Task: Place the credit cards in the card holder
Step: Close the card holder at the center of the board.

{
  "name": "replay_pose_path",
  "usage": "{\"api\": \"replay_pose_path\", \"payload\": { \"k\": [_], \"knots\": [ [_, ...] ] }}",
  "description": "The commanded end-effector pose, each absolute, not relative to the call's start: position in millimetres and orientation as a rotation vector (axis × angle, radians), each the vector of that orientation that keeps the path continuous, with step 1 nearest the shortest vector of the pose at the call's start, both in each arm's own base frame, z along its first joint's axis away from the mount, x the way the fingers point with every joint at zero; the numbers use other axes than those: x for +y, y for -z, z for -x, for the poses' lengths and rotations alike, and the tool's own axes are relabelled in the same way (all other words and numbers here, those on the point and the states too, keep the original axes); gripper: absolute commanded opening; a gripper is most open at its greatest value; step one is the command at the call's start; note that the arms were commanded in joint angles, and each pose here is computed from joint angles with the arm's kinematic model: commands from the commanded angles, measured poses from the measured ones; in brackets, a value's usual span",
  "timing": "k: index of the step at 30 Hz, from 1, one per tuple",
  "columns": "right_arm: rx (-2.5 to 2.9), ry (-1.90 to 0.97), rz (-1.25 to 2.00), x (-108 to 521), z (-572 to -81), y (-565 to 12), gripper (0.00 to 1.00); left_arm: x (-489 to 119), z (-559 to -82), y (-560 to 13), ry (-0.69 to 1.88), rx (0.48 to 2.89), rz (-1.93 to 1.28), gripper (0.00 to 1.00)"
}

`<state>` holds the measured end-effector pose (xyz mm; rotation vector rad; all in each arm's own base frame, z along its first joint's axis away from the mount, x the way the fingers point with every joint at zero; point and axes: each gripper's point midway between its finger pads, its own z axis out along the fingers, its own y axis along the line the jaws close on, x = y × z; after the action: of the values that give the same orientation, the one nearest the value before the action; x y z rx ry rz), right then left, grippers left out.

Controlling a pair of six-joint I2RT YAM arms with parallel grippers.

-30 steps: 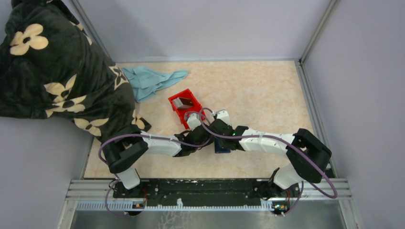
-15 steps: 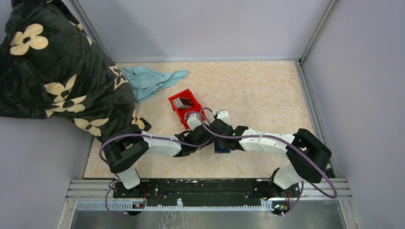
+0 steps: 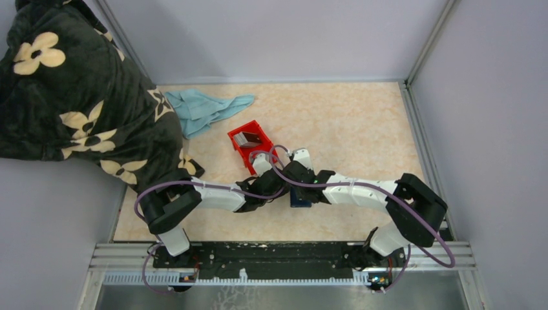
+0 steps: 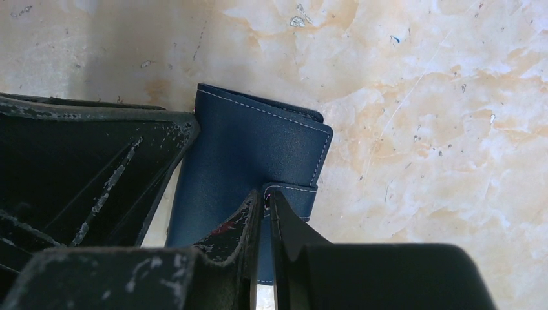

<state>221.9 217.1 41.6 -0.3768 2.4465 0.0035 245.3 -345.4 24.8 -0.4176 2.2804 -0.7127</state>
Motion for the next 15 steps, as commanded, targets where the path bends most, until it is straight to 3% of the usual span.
{"api": "replay_pose_path", "payload": {
  "k": [1, 15],
  "knots": [
    [2.441, 0.002, 0.388, 225, -219, -39, 0.09, -303, -214, 37, 0.459, 2.477, 0.340, 0.33],
    [2.438, 0.076, 0.382, 210, -214, -36, 0.06, -302, -214, 37, 0.456, 2.476, 0.336, 0.32]
  ]
}}
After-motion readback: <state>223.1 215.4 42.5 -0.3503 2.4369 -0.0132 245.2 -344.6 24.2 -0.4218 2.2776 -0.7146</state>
